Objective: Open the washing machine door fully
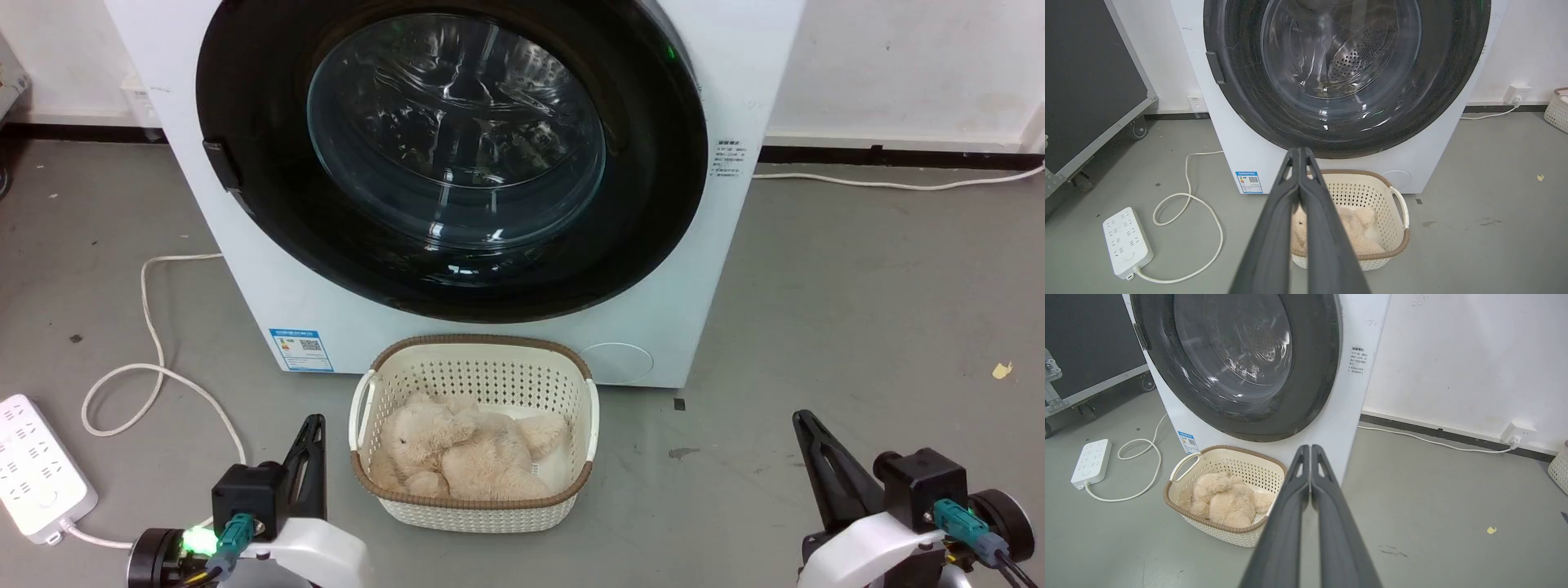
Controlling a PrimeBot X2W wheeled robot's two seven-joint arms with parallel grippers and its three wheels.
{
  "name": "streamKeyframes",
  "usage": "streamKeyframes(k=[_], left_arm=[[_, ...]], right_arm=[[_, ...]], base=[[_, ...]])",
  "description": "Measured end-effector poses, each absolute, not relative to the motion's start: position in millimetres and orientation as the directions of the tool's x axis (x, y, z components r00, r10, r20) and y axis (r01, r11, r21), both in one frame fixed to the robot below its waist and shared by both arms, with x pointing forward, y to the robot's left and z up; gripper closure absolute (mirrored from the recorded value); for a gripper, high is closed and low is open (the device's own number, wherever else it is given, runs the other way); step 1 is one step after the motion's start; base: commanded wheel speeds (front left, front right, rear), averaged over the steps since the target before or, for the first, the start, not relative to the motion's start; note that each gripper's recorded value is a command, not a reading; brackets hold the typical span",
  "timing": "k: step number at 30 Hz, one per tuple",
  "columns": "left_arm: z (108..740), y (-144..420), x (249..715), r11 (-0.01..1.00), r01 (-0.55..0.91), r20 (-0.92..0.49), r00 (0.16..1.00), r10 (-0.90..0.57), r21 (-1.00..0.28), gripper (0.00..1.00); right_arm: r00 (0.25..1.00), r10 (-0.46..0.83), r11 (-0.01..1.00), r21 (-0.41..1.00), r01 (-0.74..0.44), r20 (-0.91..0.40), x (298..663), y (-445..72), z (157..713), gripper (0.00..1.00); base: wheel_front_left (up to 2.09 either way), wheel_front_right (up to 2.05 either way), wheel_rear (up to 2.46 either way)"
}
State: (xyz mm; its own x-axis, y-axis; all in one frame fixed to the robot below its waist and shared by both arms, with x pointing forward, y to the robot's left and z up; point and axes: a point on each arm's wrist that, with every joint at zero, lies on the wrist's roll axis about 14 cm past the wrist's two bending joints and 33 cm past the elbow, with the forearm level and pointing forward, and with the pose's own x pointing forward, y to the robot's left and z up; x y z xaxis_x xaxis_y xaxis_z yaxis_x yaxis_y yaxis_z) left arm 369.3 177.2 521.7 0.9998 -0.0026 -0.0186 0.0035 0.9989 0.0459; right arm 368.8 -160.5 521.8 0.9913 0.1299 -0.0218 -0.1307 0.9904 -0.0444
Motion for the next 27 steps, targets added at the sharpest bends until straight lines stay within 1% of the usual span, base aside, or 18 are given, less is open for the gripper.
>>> streamKeyframes(k=[20,21,27], left_arm=[[521.7,177.3,369.3,0.999,0.003,-0.019,1.0,-0.002,0.046,1.0],[521.7,177.3,369.3,0.999,0.003,-0.019,1.0,-0.002,0.046,0.0],[521.3,176.8,369.2,0.999,0.005,-0.02,1.0,-0.004,0.046,0.0]], right_arm=[[0.991,0.13,0.99,-0.044,-0.131,-0.022,368.8,-160.6,521.8,1.0],[0.991,0.13,0.99,-0.044,-0.131,-0.022,368.8,-160.6,521.8,0.0],[0.991,0.13,0.99,-0.044,-0.131,-0.023,368.7,-160.5,521.5,0.0]], base=[[0.0,0.0,0.0],[0.0,0.0,0.0],[0.0,0.0,0.0]])
